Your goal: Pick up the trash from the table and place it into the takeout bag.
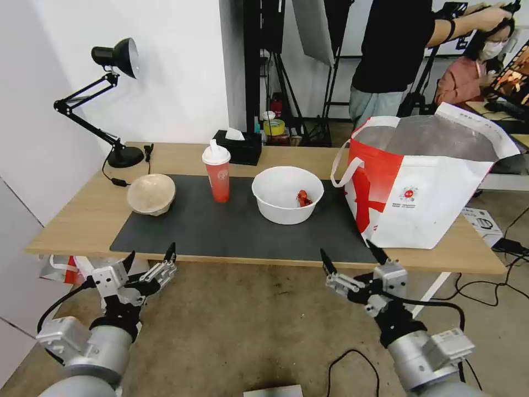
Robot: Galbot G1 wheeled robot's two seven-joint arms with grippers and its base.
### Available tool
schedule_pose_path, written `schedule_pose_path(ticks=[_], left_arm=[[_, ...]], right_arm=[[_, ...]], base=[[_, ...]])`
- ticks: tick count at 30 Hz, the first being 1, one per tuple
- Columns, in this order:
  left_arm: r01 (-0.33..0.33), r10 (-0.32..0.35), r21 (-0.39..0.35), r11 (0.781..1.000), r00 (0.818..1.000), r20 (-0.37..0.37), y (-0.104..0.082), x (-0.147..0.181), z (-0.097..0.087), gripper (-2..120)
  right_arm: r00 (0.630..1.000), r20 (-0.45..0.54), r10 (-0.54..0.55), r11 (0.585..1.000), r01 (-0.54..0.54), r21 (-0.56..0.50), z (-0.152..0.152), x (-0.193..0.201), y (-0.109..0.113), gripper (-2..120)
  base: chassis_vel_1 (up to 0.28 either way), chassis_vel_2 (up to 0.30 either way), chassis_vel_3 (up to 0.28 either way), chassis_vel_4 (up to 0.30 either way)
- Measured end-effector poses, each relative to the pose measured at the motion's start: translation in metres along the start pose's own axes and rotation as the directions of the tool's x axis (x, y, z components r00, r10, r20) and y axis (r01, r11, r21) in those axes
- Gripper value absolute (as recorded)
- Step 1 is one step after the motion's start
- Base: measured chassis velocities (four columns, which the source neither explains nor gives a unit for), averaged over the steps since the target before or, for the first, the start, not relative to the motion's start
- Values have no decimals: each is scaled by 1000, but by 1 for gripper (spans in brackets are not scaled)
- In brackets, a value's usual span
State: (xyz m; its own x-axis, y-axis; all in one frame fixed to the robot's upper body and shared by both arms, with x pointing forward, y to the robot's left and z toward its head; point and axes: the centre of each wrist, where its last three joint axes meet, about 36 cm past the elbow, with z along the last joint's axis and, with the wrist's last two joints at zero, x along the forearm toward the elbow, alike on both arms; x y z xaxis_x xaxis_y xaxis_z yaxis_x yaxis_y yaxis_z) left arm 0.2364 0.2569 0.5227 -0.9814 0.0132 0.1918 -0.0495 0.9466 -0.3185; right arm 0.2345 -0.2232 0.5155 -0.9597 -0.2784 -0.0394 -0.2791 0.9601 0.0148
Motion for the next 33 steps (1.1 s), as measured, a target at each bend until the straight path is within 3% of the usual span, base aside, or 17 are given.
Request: schedule_pose_path(ticks=[11,20,26,31,33], left_arm=[[-18,18,9,1000,999,-31,-2,1,4,100],[-18,18,5,1000,999,-34,-2,1,5,100],[-8,7,-19,1000,1000,-24,-3,2,7,100],[-7,7,-20,1000,1000,-23,-3,2,7,100],[-7,6,-21,1000,1000,-23,-3,2,7,100]], right_arm=[[987,129,-99,992,109,-68,-25,-25,-22,100],[963,144,-228,974,228,15,-61,-51,-38,100],[932,122,-341,940,342,7,-121,-79,-49,100],[906,1,-422,906,422,-13,-174,-101,-57,100],[902,-20,-430,903,430,-14,-182,-103,-58,100]], base=[[0,0,0,0],[0,0,0,0],[0,0,0,0],[0,0,0,0],[0,0,0,0]])
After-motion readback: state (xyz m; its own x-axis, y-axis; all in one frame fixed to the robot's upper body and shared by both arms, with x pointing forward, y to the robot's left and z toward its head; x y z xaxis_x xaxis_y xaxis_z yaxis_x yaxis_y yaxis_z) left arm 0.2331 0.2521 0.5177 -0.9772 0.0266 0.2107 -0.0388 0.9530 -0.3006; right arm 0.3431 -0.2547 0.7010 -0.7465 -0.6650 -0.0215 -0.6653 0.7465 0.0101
